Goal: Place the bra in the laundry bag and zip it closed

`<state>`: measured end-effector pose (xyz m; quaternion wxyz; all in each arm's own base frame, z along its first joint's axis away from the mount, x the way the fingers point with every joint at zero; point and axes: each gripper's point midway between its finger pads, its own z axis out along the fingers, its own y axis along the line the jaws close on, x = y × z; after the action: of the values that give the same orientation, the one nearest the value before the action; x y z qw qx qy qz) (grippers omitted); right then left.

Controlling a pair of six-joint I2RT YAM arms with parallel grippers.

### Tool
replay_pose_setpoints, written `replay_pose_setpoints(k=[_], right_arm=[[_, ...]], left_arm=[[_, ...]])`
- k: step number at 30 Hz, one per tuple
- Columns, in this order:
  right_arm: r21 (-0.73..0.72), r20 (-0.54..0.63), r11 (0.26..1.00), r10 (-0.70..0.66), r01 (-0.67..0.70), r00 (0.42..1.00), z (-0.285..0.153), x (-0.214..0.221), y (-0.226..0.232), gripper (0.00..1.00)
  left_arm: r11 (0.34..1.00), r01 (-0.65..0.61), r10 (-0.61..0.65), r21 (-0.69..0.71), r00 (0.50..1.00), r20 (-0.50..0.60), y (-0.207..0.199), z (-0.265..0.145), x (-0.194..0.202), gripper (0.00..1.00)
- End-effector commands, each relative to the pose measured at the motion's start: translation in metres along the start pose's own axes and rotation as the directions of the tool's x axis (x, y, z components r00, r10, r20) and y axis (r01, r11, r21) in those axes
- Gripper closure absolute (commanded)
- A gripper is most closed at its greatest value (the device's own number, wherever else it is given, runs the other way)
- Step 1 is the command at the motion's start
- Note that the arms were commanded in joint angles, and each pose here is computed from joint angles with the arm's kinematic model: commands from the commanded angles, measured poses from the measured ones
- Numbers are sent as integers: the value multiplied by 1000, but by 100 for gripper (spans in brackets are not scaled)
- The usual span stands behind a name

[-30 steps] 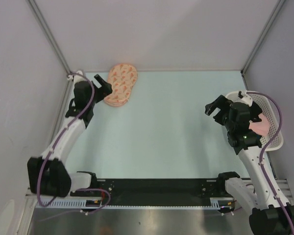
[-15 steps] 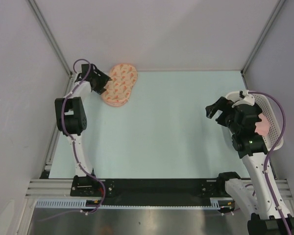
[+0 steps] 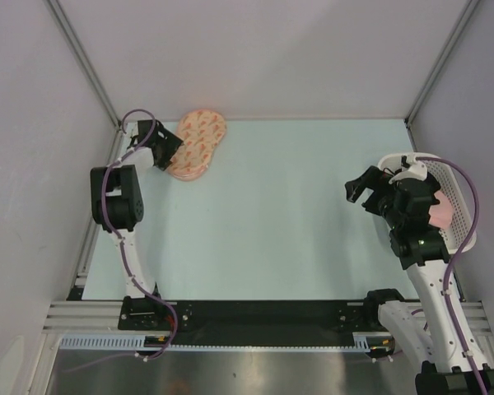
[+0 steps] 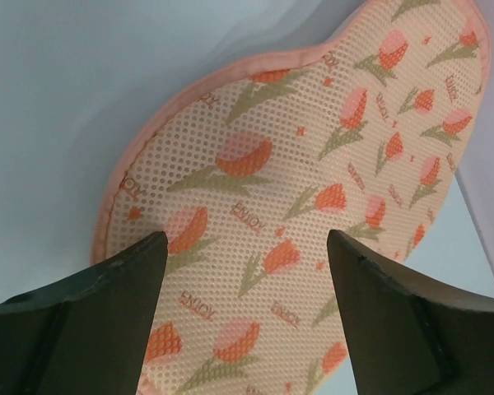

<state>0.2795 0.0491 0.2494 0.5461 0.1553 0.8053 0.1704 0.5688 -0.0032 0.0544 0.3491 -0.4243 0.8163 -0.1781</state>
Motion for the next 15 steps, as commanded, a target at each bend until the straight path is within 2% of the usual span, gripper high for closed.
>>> replay_pose_setpoints(k=[1, 5, 8, 10, 11, 12, 15], right_arm=[[-30, -12, 999, -12, 12, 1000, 1, 4, 3, 0], [-40, -18, 999, -5, 5, 1000, 1, 7, 5, 0], [-51, -17, 999, -4, 3, 1000, -1, 7, 7, 0], [-56, -12, 998, -4, 3, 1000, -2, 5, 8, 0], [-58, -10, 998, -5, 4, 1000, -3, 5, 8, 0], [-64, -8, 998, -5, 4, 1000, -4, 4, 10, 0], [-84, 16, 996, -22, 23, 1000, -10, -1, 14, 0]], left_arm=[[988, -142, 124, 61, 966, 226, -21, -41, -61, 16], [974, -222, 199, 49, 936, 290, -24, -55, -77, 16], [973, -229, 217, 9, 935, 280, -15, -54, -80, 13], [978, -210, 202, 5, 949, 243, -10, -48, -76, 14], [981, -193, 189, 1, 964, 188, 0, -35, -66, 15], [986, -166, 164, -2, 973, 161, 3, -33, -67, 20], [993, -108, 105, 45, 991, 78, 6, -20, -56, 25]])
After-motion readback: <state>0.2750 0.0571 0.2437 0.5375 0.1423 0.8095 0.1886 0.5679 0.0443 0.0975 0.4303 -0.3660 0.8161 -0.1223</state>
